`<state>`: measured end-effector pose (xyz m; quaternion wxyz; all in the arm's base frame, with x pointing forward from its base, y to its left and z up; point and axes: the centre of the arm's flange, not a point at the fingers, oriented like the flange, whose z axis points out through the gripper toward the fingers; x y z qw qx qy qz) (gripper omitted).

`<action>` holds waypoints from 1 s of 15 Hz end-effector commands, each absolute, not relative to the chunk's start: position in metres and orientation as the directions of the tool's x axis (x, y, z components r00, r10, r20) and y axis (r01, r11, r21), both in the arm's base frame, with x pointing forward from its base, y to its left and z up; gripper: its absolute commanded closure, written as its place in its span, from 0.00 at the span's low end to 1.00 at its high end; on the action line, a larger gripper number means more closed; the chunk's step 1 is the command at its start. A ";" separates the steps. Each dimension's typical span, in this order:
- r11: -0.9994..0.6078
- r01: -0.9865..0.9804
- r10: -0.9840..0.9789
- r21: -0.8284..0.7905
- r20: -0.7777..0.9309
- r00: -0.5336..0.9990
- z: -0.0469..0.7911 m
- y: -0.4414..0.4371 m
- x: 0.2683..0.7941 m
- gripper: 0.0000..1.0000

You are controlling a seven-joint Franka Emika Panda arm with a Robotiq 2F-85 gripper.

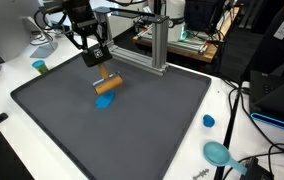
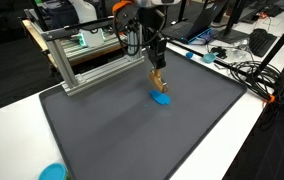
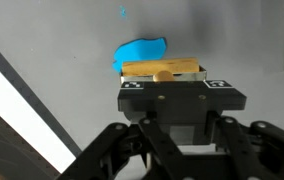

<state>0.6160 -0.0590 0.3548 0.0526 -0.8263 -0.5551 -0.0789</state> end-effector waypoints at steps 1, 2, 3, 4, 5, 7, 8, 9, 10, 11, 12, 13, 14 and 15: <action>-0.440 0.898 0.885 -0.016 0.160 0.437 0.346 -0.058 0.619 0.78; -0.416 0.909 0.893 -0.017 0.180 0.412 0.347 -0.061 0.616 0.53; -0.424 0.905 0.890 -0.025 0.177 0.421 0.343 -0.061 0.616 0.78; -0.423 0.906 0.888 -0.032 0.186 0.421 0.341 -0.061 0.620 0.78; -0.425 0.904 0.885 -0.038 0.190 0.425 0.339 -0.063 0.623 0.78; -0.442 0.896 0.877 -0.035 0.192 0.440 0.337 -0.068 0.631 0.78; -0.446 0.894 0.875 -0.033 0.196 0.444 0.338 -0.071 0.633 0.78; -0.452 0.891 0.871 -0.030 0.202 0.449 0.340 -0.075 0.635 0.78; -0.455 0.890 0.869 -0.029 0.206 0.451 0.341 -0.078 0.637 0.78; -0.459 0.888 0.867 -0.024 0.205 0.454 0.341 -0.080 0.641 0.78; -0.463 0.886 0.864 -0.020 0.211 0.457 0.341 -0.081 0.644 0.78; -0.469 0.883 0.859 -0.016 0.227 0.460 0.340 -0.081 0.649 0.78; -0.467 0.884 0.857 -0.027 0.233 0.459 0.339 -0.080 0.653 0.78; -0.456 0.889 0.862 -0.033 0.234 0.450 0.339 -0.078 0.657 0.78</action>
